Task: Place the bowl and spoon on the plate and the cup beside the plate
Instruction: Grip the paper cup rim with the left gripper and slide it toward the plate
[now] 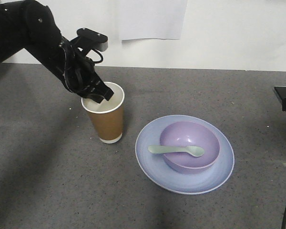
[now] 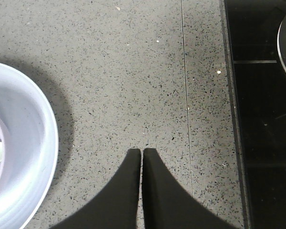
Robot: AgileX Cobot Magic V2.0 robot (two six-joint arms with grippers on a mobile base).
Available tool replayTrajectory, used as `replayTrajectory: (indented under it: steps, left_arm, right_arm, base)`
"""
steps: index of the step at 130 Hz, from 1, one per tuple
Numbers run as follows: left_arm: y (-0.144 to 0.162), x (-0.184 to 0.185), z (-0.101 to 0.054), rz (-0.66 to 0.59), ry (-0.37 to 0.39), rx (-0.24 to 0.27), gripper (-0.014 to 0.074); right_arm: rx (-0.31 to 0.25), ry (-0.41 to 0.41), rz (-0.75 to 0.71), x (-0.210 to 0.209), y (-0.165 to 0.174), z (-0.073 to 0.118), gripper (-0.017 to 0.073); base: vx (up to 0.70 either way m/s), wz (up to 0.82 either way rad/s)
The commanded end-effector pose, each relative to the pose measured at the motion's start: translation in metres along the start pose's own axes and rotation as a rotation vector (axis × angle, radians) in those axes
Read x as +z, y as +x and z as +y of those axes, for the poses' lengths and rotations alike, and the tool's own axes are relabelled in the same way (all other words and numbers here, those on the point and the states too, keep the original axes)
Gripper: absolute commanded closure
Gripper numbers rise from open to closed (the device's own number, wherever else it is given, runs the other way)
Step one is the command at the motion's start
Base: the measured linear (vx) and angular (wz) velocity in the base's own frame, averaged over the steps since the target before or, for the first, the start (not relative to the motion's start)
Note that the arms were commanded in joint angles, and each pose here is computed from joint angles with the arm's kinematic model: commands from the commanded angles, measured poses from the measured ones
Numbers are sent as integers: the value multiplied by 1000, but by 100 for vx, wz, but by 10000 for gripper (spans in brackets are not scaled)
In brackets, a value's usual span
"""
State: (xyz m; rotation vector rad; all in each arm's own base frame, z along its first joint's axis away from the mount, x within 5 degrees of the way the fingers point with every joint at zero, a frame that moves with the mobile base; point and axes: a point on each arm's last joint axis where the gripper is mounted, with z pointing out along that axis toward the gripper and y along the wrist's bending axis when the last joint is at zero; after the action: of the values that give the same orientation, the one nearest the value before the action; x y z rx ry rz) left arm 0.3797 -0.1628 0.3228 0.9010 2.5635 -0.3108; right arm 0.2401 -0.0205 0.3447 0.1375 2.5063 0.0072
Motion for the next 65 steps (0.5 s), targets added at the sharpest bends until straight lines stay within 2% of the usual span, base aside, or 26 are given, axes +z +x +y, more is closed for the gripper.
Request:
replayTrajectory:
  steps: [1,24,65]
  left_arm:
    - [-10,-23,-18,-92,7,38,601]
    - [-13,-11,-33,-68,28,72,601]
    - [-13,0,-30,-44,24,46,594]
  right_arm:
    - [-8,1,-93,-14,-9,-1,560]
    - [-8,1,-92,-14,-8,-1,560]
    - [-8,1,-92,-14,-8,-1,560]
  base:
    - [0,0]
    - [0,0]
    - [0,0]
